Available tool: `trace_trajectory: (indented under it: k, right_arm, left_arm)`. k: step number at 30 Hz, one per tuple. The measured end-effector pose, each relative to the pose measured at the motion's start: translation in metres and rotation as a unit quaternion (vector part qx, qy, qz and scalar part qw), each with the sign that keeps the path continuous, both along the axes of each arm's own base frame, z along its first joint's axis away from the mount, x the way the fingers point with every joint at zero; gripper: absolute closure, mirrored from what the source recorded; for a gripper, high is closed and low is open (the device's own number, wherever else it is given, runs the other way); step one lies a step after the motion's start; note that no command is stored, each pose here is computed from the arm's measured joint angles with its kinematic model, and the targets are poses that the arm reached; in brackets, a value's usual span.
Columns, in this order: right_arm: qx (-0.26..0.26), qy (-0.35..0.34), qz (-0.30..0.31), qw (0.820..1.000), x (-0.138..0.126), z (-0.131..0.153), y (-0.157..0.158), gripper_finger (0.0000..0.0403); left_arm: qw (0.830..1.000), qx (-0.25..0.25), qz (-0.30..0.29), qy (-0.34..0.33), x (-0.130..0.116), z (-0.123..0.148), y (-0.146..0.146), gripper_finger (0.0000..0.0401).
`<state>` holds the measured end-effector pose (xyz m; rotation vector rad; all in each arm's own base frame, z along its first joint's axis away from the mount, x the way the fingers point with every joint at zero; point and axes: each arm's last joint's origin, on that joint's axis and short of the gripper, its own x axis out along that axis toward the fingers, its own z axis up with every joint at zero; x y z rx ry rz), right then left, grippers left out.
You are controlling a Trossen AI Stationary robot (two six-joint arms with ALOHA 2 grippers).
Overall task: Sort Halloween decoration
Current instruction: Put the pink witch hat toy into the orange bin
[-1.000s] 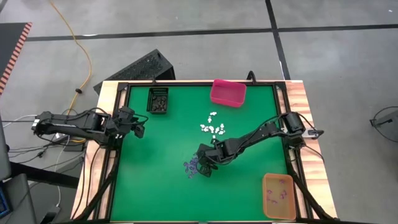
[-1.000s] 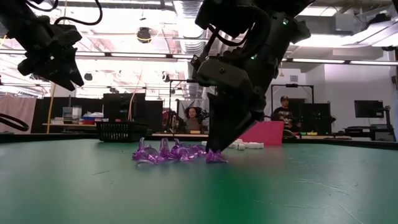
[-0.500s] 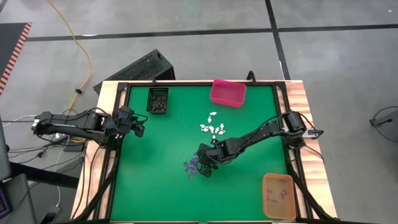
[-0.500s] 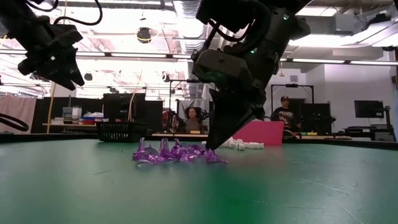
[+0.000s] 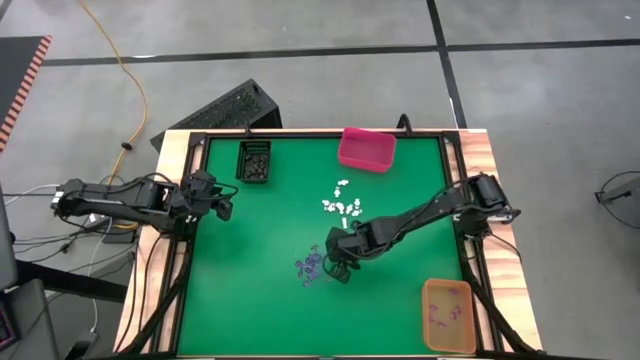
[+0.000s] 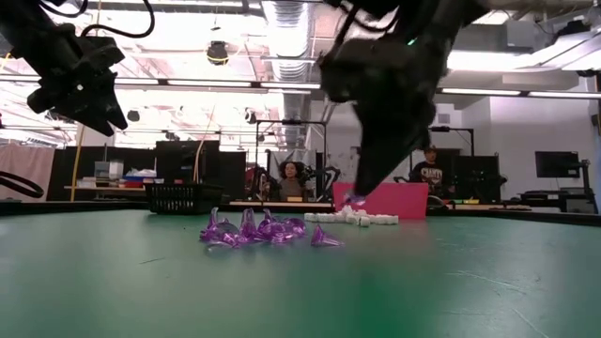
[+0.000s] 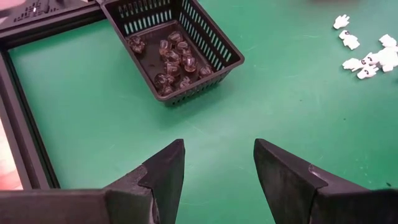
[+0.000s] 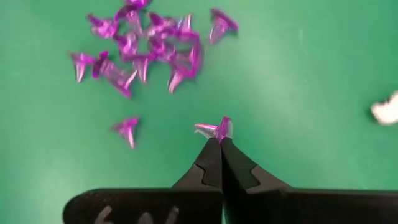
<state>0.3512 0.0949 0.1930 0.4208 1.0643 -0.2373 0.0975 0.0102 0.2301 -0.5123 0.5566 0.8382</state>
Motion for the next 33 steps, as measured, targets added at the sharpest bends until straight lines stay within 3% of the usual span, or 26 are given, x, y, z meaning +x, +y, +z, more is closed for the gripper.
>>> trace_trajectory:
  k: [8,18,33]
  right_arm:
    - [0.022,0.042,-0.017,0.999,-0.036,0.031,0.017,0.0389]
    - [0.045,0.125,-0.061,0.989,-0.105,0.065,0.049,0.0389]
    - [0.1,0.249,-0.134,0.954,-0.197,0.077,0.113,0.0389]
  left_arm:
    - [1.0,0.0,0.0,0.0,0.0,0.0,0.0,0.0218]
    - [1.0,0.0,0.0,0.0,0.0,0.0,0.0,0.0218]
    - [1.0,0.0,0.0,0.0,0.0,0.0,0.0,0.0218]
